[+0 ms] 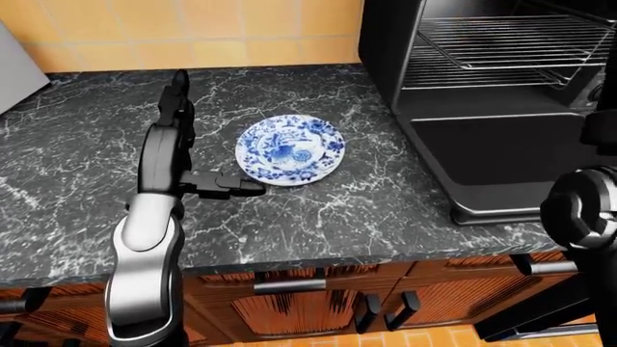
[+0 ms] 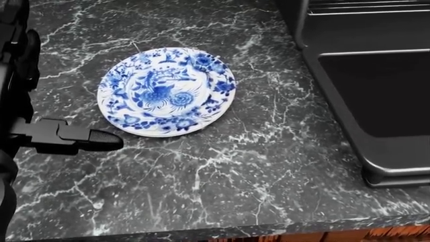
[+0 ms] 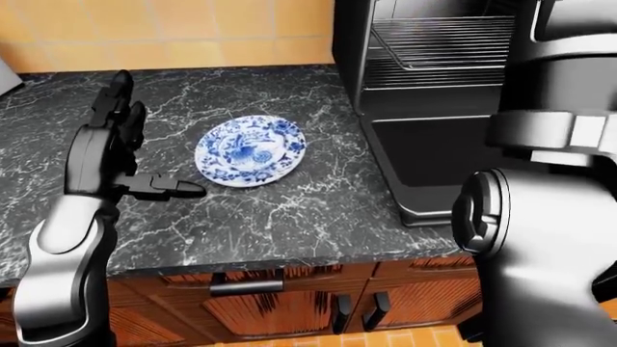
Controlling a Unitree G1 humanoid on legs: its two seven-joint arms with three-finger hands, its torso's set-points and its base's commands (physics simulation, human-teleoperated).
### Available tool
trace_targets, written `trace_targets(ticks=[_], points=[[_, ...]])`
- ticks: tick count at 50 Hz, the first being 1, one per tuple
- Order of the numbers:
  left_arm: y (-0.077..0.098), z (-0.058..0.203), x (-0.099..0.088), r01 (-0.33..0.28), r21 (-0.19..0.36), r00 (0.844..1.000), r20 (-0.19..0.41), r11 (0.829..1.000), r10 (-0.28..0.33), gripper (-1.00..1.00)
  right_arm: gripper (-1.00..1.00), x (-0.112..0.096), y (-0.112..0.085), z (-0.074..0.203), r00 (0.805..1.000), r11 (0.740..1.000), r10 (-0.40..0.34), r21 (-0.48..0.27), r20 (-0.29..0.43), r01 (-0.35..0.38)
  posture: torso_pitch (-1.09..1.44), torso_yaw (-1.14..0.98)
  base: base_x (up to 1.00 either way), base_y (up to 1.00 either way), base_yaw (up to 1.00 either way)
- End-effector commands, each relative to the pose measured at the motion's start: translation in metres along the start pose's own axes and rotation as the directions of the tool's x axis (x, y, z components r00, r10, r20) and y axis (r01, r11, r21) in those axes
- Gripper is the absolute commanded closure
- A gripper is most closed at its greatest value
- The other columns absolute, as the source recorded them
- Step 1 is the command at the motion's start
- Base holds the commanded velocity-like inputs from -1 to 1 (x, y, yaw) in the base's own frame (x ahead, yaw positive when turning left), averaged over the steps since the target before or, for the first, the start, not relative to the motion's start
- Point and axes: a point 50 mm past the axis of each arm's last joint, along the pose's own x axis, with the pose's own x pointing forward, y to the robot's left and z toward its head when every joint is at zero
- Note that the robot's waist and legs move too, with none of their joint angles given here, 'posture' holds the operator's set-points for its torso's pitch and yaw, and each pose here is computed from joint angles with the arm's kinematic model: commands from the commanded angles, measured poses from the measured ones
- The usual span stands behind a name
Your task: Pick the bread from the top rack and place it on the plate on the counter.
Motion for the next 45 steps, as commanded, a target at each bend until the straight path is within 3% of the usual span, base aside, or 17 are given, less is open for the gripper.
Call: trace_targets(ticks=[1,13,22,23,27,30,43,45], points=[[0.003,0.016,0.000,-0.017,0.012,0.996,0.084,1.000,0.016,-1.00,1.00,-0.007,-0.002,0.028,0.996,1.000,0.003,0.006,0.091,-0.003,0.00,0.00,0.00,0.00,0.00],[0.003,0.014,-0.002,-0.020,0.011,0.997,0.080,1.000,0.019,-1.00,1.00,-0.022,0.039,0.055,0.976,0.987,0.155,0.006,0.156,-0.158,0.00,0.00,0.00,0.00,0.00],[0.006,0.016,-0.003,-0.025,0.012,0.996,0.083,1.000,0.024,-1.00,1.00,-0.022,0.070,0.046,0.950,0.961,0.277,-0.046,0.143,-0.274,0.00,0.00,0.00,0.00,0.00],[0.006,0.017,-0.003,-0.025,0.013,0.996,0.084,1.000,0.024,-1.00,1.00,-0.023,0.076,0.045,0.937,0.947,0.319,-0.085,0.142,-0.309,0.00,0.00,0.00,0.00,0.00],[0.006,0.017,-0.001,-0.030,0.013,0.996,0.084,0.999,0.029,-1.00,1.00,-0.024,0.089,0.041,0.912,0.919,0.391,-0.097,0.127,-0.381,0.00,0.00,0.00,0.00,0.00],[0.005,0.017,-0.001,-0.027,0.013,0.996,0.083,1.000,0.026,-1.00,1.00,-0.026,0.101,0.031,0.879,0.879,0.468,-0.156,0.092,-0.451,0.00,0.00,0.00,0.00,0.00],[0.007,0.015,-0.003,-0.028,0.015,0.996,0.081,0.999,0.027,-1.00,1.00,-0.028,0.127,0.003,0.807,0.787,0.591,-0.219,-0.001,-0.577,0.00,0.00,0.00,0.00,0.00],[0.007,0.014,-0.003,-0.029,0.014,0.996,0.080,0.999,0.027,-1.00,1.00,-0.027,0.130,-0.001,0.803,0.783,0.596,-0.218,-0.003,-0.583,0.00,0.00,0.00,0.00,0.00]])
